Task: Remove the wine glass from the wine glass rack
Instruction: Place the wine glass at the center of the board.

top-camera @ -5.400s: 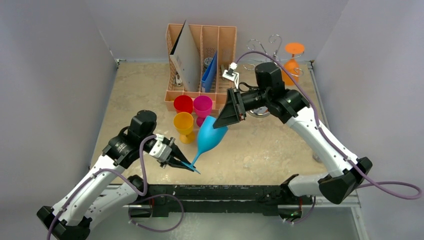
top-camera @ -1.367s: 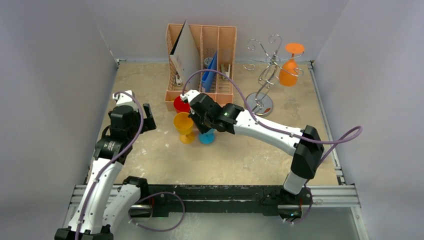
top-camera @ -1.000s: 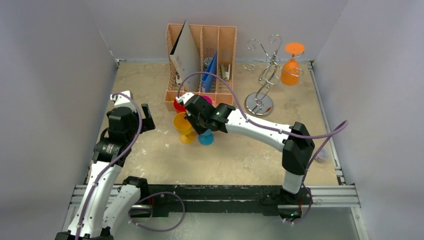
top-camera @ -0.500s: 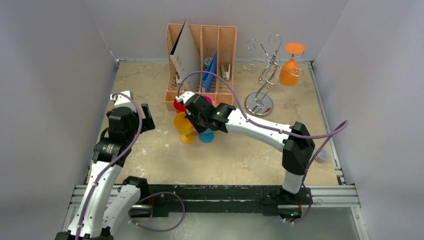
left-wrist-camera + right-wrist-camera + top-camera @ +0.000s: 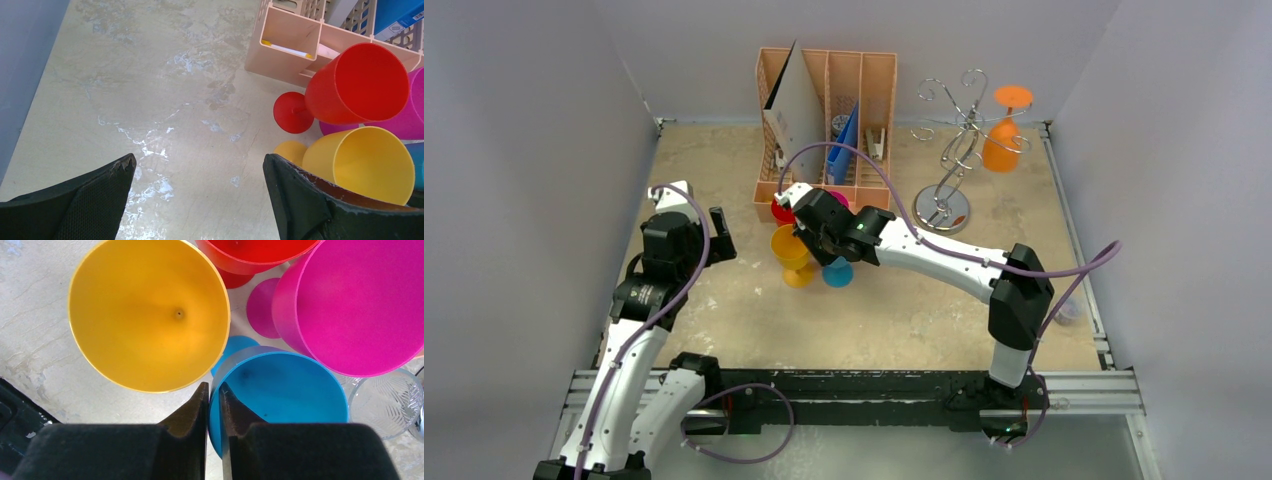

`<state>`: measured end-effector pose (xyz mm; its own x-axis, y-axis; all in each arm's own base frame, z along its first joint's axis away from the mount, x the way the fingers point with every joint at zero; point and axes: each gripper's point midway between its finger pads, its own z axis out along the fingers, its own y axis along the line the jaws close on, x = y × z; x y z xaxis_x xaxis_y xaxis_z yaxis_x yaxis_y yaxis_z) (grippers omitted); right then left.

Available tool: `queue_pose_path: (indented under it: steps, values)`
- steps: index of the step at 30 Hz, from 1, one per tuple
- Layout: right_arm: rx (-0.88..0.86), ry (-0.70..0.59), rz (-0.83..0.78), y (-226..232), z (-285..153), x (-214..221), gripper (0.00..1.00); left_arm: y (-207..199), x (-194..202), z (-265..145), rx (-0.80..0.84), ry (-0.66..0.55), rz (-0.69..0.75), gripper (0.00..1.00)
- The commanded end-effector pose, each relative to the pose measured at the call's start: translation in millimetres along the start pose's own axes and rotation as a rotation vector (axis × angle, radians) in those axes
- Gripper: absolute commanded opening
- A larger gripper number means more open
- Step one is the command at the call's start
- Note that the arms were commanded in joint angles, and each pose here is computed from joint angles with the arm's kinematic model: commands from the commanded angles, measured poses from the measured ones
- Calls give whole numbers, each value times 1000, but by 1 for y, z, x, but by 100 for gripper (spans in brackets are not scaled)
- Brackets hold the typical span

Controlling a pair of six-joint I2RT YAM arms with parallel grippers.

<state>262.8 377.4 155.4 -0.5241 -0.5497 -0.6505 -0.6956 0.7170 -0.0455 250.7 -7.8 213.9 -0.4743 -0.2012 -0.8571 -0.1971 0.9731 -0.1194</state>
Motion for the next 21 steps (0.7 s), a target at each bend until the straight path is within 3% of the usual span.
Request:
queue_pose_path:
  steps: [1,13,21]
  values:
    - [22,-68,-5,-6,-22,-21,15,-2,-5,1,11,-22,-19,97]
    - [-24,-140,-10,-4,-61,-46,28,-6,-2,6,23,4,-11,97]
    - [52,-280,18,-35,-132,-60,38,-6,0,7,23,16,-6,96]
